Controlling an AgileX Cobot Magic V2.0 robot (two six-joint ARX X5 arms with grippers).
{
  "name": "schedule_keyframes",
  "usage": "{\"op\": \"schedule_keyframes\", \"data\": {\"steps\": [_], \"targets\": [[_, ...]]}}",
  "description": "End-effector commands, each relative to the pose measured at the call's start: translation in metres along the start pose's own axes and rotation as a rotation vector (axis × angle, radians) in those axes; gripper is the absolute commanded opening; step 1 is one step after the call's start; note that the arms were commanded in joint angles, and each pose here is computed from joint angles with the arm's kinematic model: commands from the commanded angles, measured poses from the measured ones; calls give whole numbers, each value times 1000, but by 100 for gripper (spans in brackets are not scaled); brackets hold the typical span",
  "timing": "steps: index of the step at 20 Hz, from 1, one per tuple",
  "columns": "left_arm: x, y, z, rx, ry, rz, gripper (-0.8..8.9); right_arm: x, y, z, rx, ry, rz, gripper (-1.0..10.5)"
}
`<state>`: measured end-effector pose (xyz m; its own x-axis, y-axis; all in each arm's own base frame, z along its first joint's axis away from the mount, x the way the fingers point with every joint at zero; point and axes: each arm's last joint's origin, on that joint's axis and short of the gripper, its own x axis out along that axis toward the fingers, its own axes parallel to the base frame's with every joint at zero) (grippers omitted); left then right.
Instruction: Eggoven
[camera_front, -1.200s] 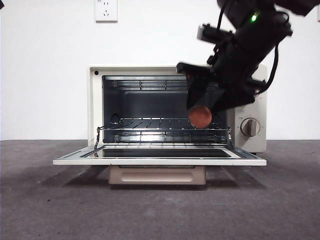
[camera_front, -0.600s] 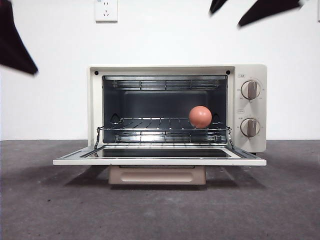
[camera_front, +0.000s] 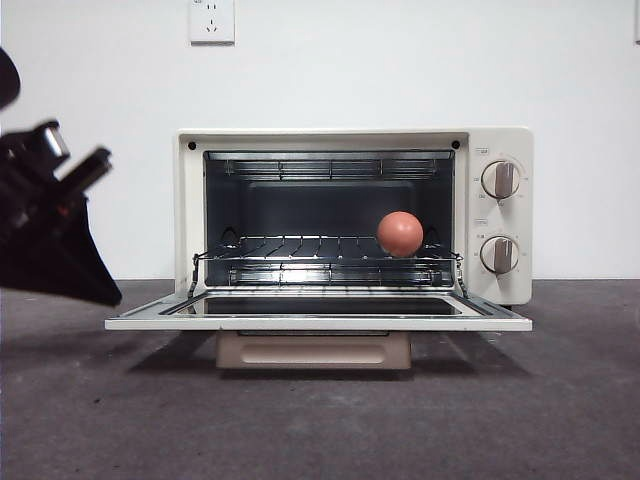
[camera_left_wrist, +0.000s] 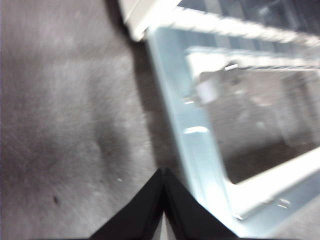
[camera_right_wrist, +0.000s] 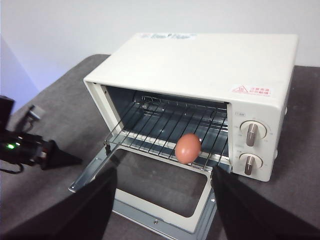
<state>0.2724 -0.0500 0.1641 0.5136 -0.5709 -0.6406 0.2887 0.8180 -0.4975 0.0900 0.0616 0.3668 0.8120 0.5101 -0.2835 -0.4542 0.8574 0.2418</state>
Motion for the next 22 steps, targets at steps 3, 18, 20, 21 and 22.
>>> {"op": "schedule_keyframes", "data": {"steps": [3, 18, 20, 21, 22], "targets": [[21, 9, -2, -21, 8, -28, 6, -7, 2, 5, 11, -25, 11, 306], [37, 0, -9, -22, 74, -214, 6, -6, 1, 5, 11, -21, 6, 306], [36, 0, -4, -37, 46, -255, 6, -6, 1, 5, 11, -21, 6, 306], [35, 0, -1, -47, 23, -273, 6, -6, 1, 5, 11, -20, 5, 306], [34, 0, 3, -60, 2, -291, 6, -6, 1, 4, 13, -20, 5, 306]]}}
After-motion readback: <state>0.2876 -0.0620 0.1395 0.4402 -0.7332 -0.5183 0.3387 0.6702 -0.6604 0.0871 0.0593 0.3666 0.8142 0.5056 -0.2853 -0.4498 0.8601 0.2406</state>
